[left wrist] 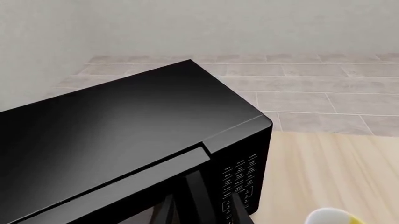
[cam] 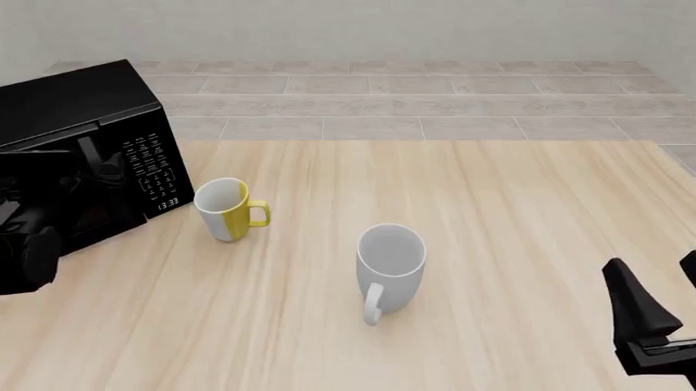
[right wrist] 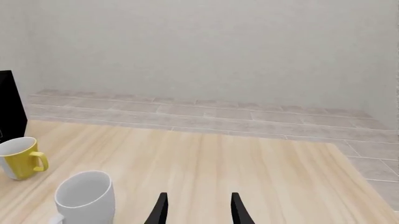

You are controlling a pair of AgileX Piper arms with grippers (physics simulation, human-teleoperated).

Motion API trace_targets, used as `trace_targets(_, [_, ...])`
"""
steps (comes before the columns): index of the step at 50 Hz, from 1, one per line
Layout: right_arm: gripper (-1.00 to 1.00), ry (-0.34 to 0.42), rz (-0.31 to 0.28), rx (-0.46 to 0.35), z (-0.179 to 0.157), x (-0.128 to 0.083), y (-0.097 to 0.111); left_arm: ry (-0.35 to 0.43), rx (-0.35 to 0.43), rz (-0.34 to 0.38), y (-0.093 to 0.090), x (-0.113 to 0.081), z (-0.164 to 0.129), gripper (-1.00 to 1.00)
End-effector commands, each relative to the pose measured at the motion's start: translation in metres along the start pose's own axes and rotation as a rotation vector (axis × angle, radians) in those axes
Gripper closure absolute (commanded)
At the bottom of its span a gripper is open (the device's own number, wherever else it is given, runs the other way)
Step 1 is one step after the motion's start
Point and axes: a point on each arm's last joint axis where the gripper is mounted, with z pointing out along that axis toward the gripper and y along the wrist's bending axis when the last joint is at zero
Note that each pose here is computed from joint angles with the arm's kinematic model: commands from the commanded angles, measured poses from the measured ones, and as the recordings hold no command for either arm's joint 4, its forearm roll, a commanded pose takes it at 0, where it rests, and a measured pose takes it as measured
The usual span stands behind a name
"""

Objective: Close the microwave.

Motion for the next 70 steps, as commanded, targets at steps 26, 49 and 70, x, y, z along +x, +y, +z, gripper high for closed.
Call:
trace_targets(26, [-1.00, 0.001, 0.004, 0.000, 0.000, 0.000, 0.000, 0.187, -0.100, -0.060, 0.023, 0.045, 0.031, -1.00])
trace_targets(49, [-1.00, 0.006, 0.004, -0.003, 0.003, 0.000, 0.000, 0.066, -0.046, -0.032, 0.001, 0.016, -0.036, -1.00])
trace_targets(70, [-1.00, 0.007, 0.006, -0.007, 0.004, 0.000, 0.000, -0.014, 0.021, -0.050, -0.016, -0.008, -0.101, -1.00])
